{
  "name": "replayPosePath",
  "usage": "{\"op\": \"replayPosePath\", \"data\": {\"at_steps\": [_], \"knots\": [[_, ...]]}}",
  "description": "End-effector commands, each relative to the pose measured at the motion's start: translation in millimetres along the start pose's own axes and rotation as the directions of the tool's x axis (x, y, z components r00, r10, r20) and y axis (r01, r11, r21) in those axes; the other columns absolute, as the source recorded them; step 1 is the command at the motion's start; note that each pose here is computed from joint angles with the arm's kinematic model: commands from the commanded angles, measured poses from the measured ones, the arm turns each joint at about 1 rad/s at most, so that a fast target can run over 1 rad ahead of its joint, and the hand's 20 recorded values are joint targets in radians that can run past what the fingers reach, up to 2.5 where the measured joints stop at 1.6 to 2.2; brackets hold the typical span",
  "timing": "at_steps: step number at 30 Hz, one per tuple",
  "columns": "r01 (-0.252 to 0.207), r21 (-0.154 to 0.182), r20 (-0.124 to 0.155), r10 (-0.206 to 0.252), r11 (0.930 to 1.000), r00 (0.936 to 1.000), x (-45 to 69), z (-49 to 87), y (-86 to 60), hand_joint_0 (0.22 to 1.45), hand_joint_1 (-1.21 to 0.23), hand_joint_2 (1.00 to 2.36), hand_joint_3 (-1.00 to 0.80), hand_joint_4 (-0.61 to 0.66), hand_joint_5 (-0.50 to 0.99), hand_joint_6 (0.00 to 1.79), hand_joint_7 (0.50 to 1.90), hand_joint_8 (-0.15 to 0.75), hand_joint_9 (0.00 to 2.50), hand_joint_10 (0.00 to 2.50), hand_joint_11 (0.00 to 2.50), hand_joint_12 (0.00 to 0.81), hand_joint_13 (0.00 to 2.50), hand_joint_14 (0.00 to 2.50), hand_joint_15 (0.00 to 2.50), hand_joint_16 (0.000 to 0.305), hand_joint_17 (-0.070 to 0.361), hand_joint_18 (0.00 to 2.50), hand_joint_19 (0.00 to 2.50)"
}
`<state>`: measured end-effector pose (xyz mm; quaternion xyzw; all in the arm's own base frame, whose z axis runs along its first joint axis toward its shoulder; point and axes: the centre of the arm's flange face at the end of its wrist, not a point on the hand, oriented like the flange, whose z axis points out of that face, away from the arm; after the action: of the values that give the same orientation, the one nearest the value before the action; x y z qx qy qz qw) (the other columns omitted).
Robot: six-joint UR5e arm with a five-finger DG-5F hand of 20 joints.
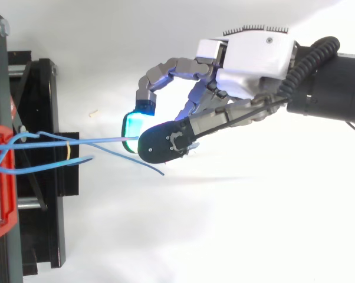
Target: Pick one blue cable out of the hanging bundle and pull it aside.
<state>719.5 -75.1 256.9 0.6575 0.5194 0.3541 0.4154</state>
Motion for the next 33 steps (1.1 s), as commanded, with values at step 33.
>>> {"op": "replayPosePath", "data": {"at_steps": [33], "knots": [[-0.061,-0.084,-0.036,0.058,0.9946,0.9977,14.2,11.6,-22.7,0.62,-0.73,1.00,-0.23,-0.06,0.00,0.83,1.06,0.251,1.59,0.03,0.99,0.370,1.10,0.02,0.59,0.058,0.131,0.85,0.44]]}}
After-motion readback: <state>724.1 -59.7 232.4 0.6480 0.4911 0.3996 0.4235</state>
